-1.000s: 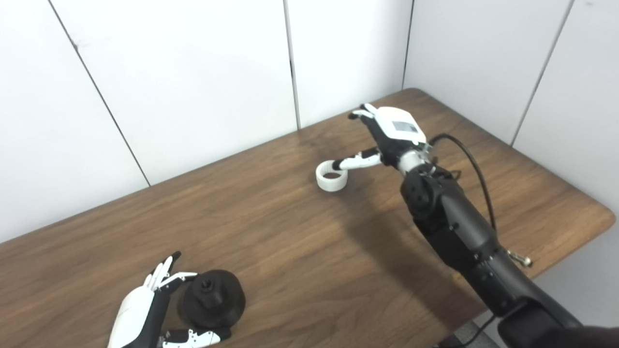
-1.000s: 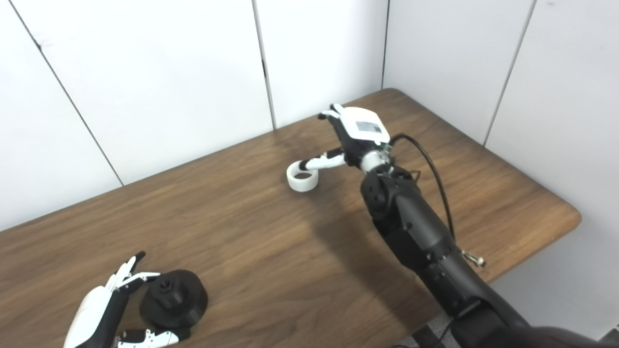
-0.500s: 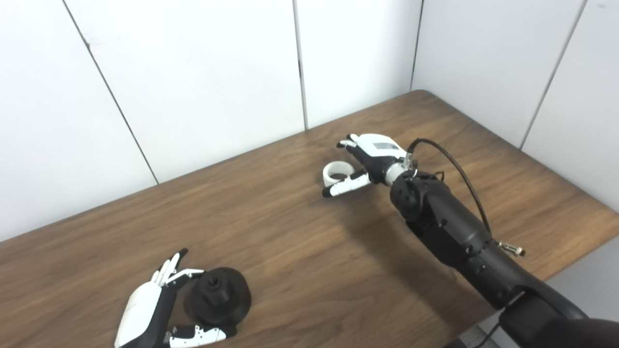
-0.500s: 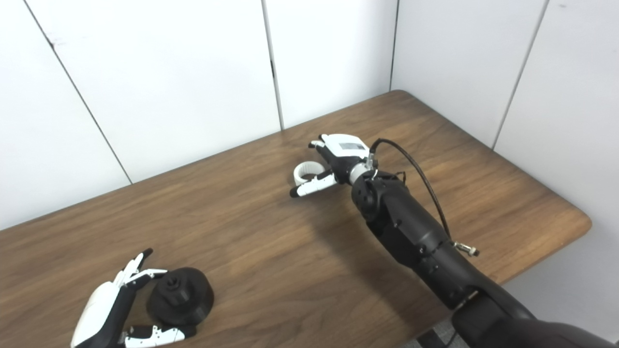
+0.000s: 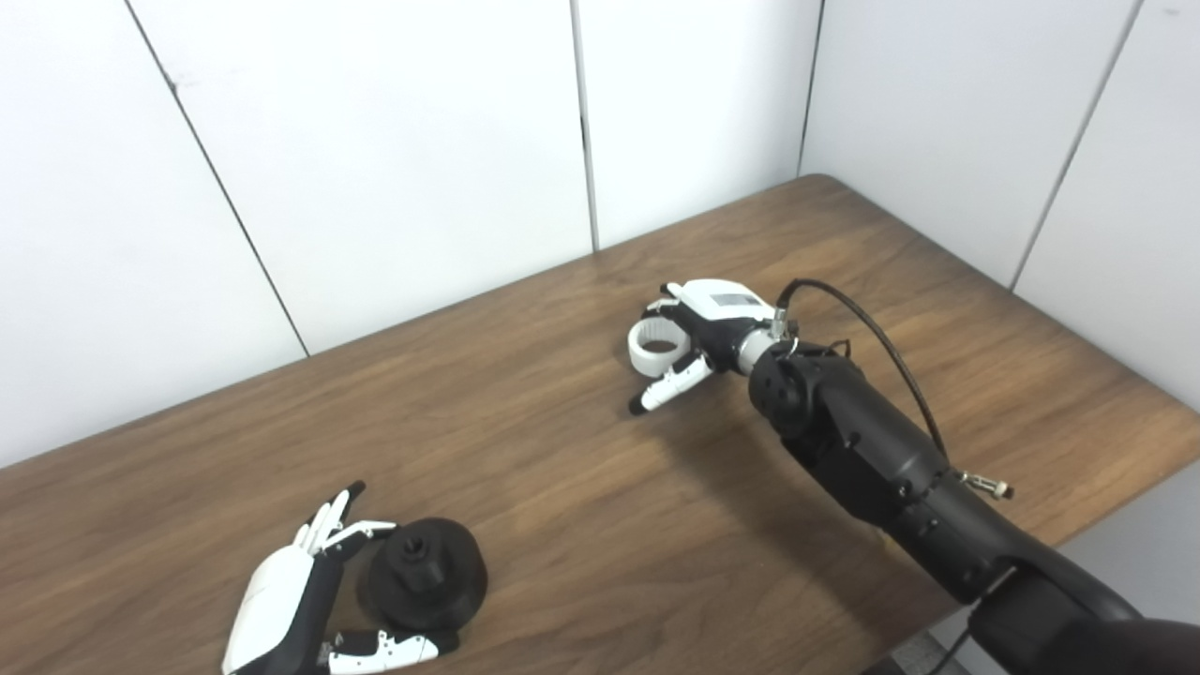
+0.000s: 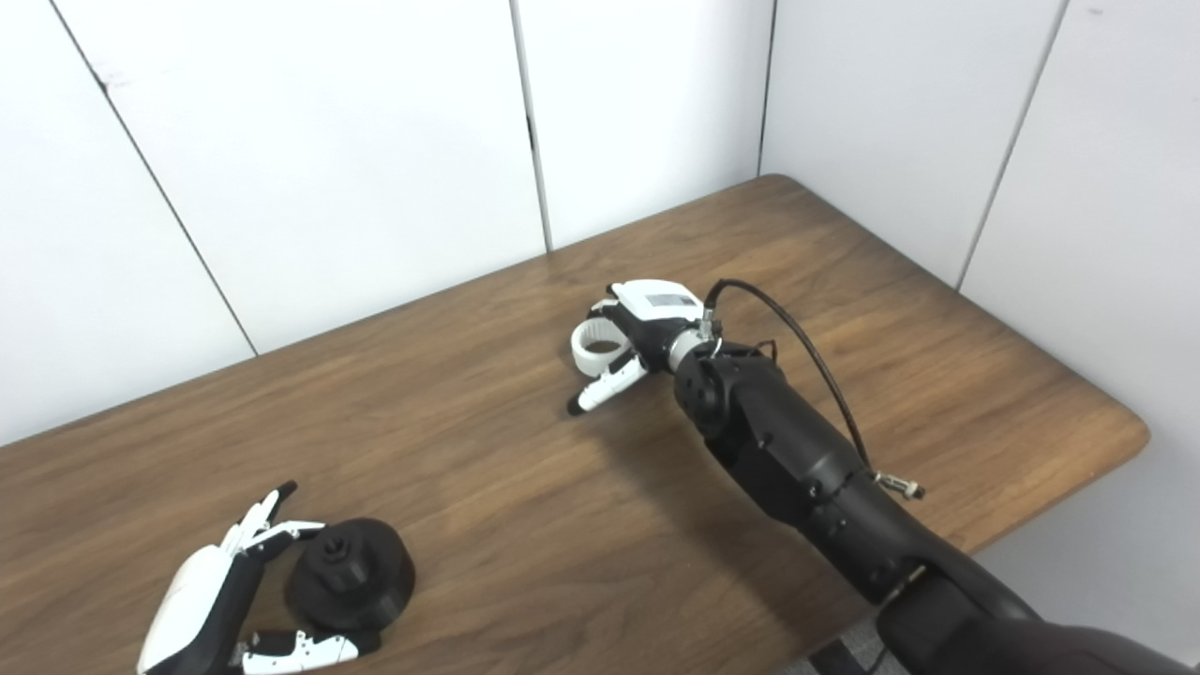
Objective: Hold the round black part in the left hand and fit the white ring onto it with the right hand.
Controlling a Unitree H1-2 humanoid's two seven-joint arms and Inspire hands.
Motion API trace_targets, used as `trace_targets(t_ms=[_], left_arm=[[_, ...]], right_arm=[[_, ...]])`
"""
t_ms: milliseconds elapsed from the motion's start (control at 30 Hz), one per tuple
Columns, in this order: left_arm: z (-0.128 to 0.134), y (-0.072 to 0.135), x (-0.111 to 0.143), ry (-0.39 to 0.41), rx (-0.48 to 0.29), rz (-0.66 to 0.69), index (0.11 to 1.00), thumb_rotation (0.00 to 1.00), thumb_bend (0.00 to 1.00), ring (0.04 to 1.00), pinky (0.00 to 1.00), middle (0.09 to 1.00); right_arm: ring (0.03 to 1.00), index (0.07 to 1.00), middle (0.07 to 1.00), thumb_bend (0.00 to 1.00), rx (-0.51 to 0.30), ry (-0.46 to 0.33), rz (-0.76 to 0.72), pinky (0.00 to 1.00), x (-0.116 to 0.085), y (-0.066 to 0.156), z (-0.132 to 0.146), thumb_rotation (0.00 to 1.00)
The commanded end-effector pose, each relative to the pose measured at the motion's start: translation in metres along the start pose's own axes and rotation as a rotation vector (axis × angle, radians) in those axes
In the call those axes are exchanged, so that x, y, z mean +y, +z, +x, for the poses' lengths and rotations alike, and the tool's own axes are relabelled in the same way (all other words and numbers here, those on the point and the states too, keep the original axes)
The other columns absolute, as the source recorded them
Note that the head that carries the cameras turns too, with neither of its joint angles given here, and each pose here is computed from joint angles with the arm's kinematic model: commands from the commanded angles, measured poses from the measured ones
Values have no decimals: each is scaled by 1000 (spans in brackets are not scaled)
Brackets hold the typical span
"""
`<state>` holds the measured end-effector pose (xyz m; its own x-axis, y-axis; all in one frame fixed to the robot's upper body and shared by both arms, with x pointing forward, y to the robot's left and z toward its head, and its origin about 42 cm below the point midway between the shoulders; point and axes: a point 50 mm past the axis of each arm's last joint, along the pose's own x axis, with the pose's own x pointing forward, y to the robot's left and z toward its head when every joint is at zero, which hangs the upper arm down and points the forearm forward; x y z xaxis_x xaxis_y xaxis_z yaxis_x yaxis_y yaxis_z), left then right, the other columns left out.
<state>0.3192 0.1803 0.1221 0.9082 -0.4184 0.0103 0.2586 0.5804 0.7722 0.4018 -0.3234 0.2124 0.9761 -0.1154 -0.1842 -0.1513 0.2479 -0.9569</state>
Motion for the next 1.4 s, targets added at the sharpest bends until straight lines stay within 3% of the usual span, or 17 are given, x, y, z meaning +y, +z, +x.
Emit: trace_targets(t_ms=[0,200,667,833,867,933,1133,1367], left_arm=[[3,2,17,42,-15,42,633,309,974,1000,1000,1000],[1,1,18,41,-15,43,632,324,974,1000,1000,1000],[-1,1,20,36,-9,41,633,310,965,1000,1000,1000],[0,1,21,38,-11,42,632,307,963,1000,1000,1000],[0,2,22,40,-14,42,630,307,963,1000,1000,1000],[0,2,22,43,-16,42,630,305,963,1000,1000,1000],[2,2,22,43,-18,43,629,317,962,1000,1000,1000],[3,3,22,43,-17,40,628,320,962,1000,1000,1000]], right_arm=[[951,789,1000,892,-18,-107,-27,831,-26,1,3,411],[926,748,974,827,-13,-145,-19,830,-24,-1,3,339],[919,744,959,809,-8,-174,-15,844,-26,-7,1,322],[872,631,897,765,-38,-256,17,800,-22,-8,-2,235],[860,528,878,585,-46,-271,27,801,-22,-9,-2,169],[859,500,870,537,-55,-293,39,811,-20,-9,-2,151],[847,487,846,519,-79,-341,54,823,-19,-9,-3,141],[842,487,836,520,-77,-341,57,830,-18,-9,-2,143]])
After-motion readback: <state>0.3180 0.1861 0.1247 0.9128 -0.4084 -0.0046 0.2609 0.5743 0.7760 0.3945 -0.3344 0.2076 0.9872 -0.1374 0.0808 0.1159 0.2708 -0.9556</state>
